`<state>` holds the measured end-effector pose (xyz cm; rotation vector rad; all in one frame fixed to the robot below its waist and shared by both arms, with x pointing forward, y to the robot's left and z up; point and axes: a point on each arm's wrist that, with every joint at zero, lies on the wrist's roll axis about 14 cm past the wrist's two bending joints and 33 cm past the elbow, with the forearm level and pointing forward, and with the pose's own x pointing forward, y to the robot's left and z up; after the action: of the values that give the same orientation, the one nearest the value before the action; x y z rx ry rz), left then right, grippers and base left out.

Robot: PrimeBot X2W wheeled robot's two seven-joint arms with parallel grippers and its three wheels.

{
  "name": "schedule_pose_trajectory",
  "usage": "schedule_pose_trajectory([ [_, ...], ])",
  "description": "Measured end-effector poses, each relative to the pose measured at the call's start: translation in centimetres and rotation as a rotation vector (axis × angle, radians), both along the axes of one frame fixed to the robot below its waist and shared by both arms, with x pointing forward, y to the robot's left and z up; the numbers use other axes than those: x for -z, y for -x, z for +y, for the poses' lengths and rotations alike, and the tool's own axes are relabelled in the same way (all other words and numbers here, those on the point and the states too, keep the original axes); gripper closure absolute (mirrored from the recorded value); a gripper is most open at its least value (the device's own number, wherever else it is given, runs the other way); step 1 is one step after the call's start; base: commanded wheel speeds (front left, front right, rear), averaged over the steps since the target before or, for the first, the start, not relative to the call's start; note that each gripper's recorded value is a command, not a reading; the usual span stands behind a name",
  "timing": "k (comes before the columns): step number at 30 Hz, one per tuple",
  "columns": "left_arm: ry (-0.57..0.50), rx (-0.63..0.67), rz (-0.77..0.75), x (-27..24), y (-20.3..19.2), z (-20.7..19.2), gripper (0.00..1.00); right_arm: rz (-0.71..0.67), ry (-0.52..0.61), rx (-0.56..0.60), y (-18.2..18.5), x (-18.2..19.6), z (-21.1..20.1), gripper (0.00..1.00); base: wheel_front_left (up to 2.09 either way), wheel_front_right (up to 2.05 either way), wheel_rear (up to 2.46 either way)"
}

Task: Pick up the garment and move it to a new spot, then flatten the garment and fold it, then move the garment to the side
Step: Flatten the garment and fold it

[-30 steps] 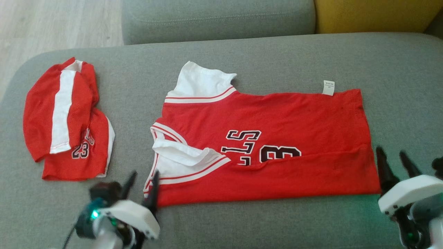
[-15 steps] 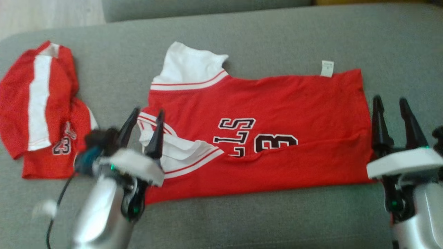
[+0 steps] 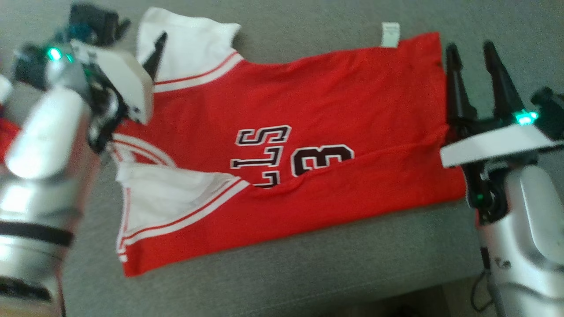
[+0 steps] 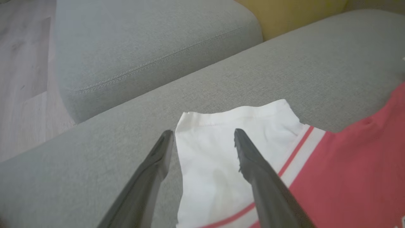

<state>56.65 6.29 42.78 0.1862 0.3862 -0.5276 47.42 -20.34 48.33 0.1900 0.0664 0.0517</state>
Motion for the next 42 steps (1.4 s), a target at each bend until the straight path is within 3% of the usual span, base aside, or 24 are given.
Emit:
schedule_pose_trajectory([
  [6,-0.178,0.101,0.09,2.4,-2.9,-0.5,0.0,-0.01,0.019,0.019,-0.9,-0.1,-1.2,0.0,0.0,0.0,0.0],
  [12,-0.271,0.146,0.153,5.1,-3.8,-0.3,0.0,0.019,0.011,0.064,-0.1,1.4,-2.5,0.0,0.0,0.0,0.0],
  [28,-0.235,0.114,0.257,6.9,-4.8,-0.5,0.0,0.039,0.018,0.105,0.4,2.3,-3.9,0.0,0.0,0.0,0.0],
  [29,-0.223,0.109,0.272,7.0,-4.9,-0.6,0.07,0.037,0.019,0.107,0.3,2.2,-4.0,0.0,0.0,0.0,0.0],
  [30,-0.21,0.106,0.292,7.1,-4.8,-0.8,1.0,0.033,0.02,0.107,0.1,2.1,-4.0,0.0,0.0,0.0,0.0],
  [38,-0.134,0.097,0.245,5.7,-4.9,-0.8,1.0,0.04,0.019,0.114,-0.6,2.6,-4.3,0.0,0.0,0.0,0.0],
  [42,0.005,0.063,0.174,3.1,-5.1,-1.3,1.0,0.092,0.038,0.085,-1.4,3.3,-4.2,0.0,0.0,0.0,0.0],
])
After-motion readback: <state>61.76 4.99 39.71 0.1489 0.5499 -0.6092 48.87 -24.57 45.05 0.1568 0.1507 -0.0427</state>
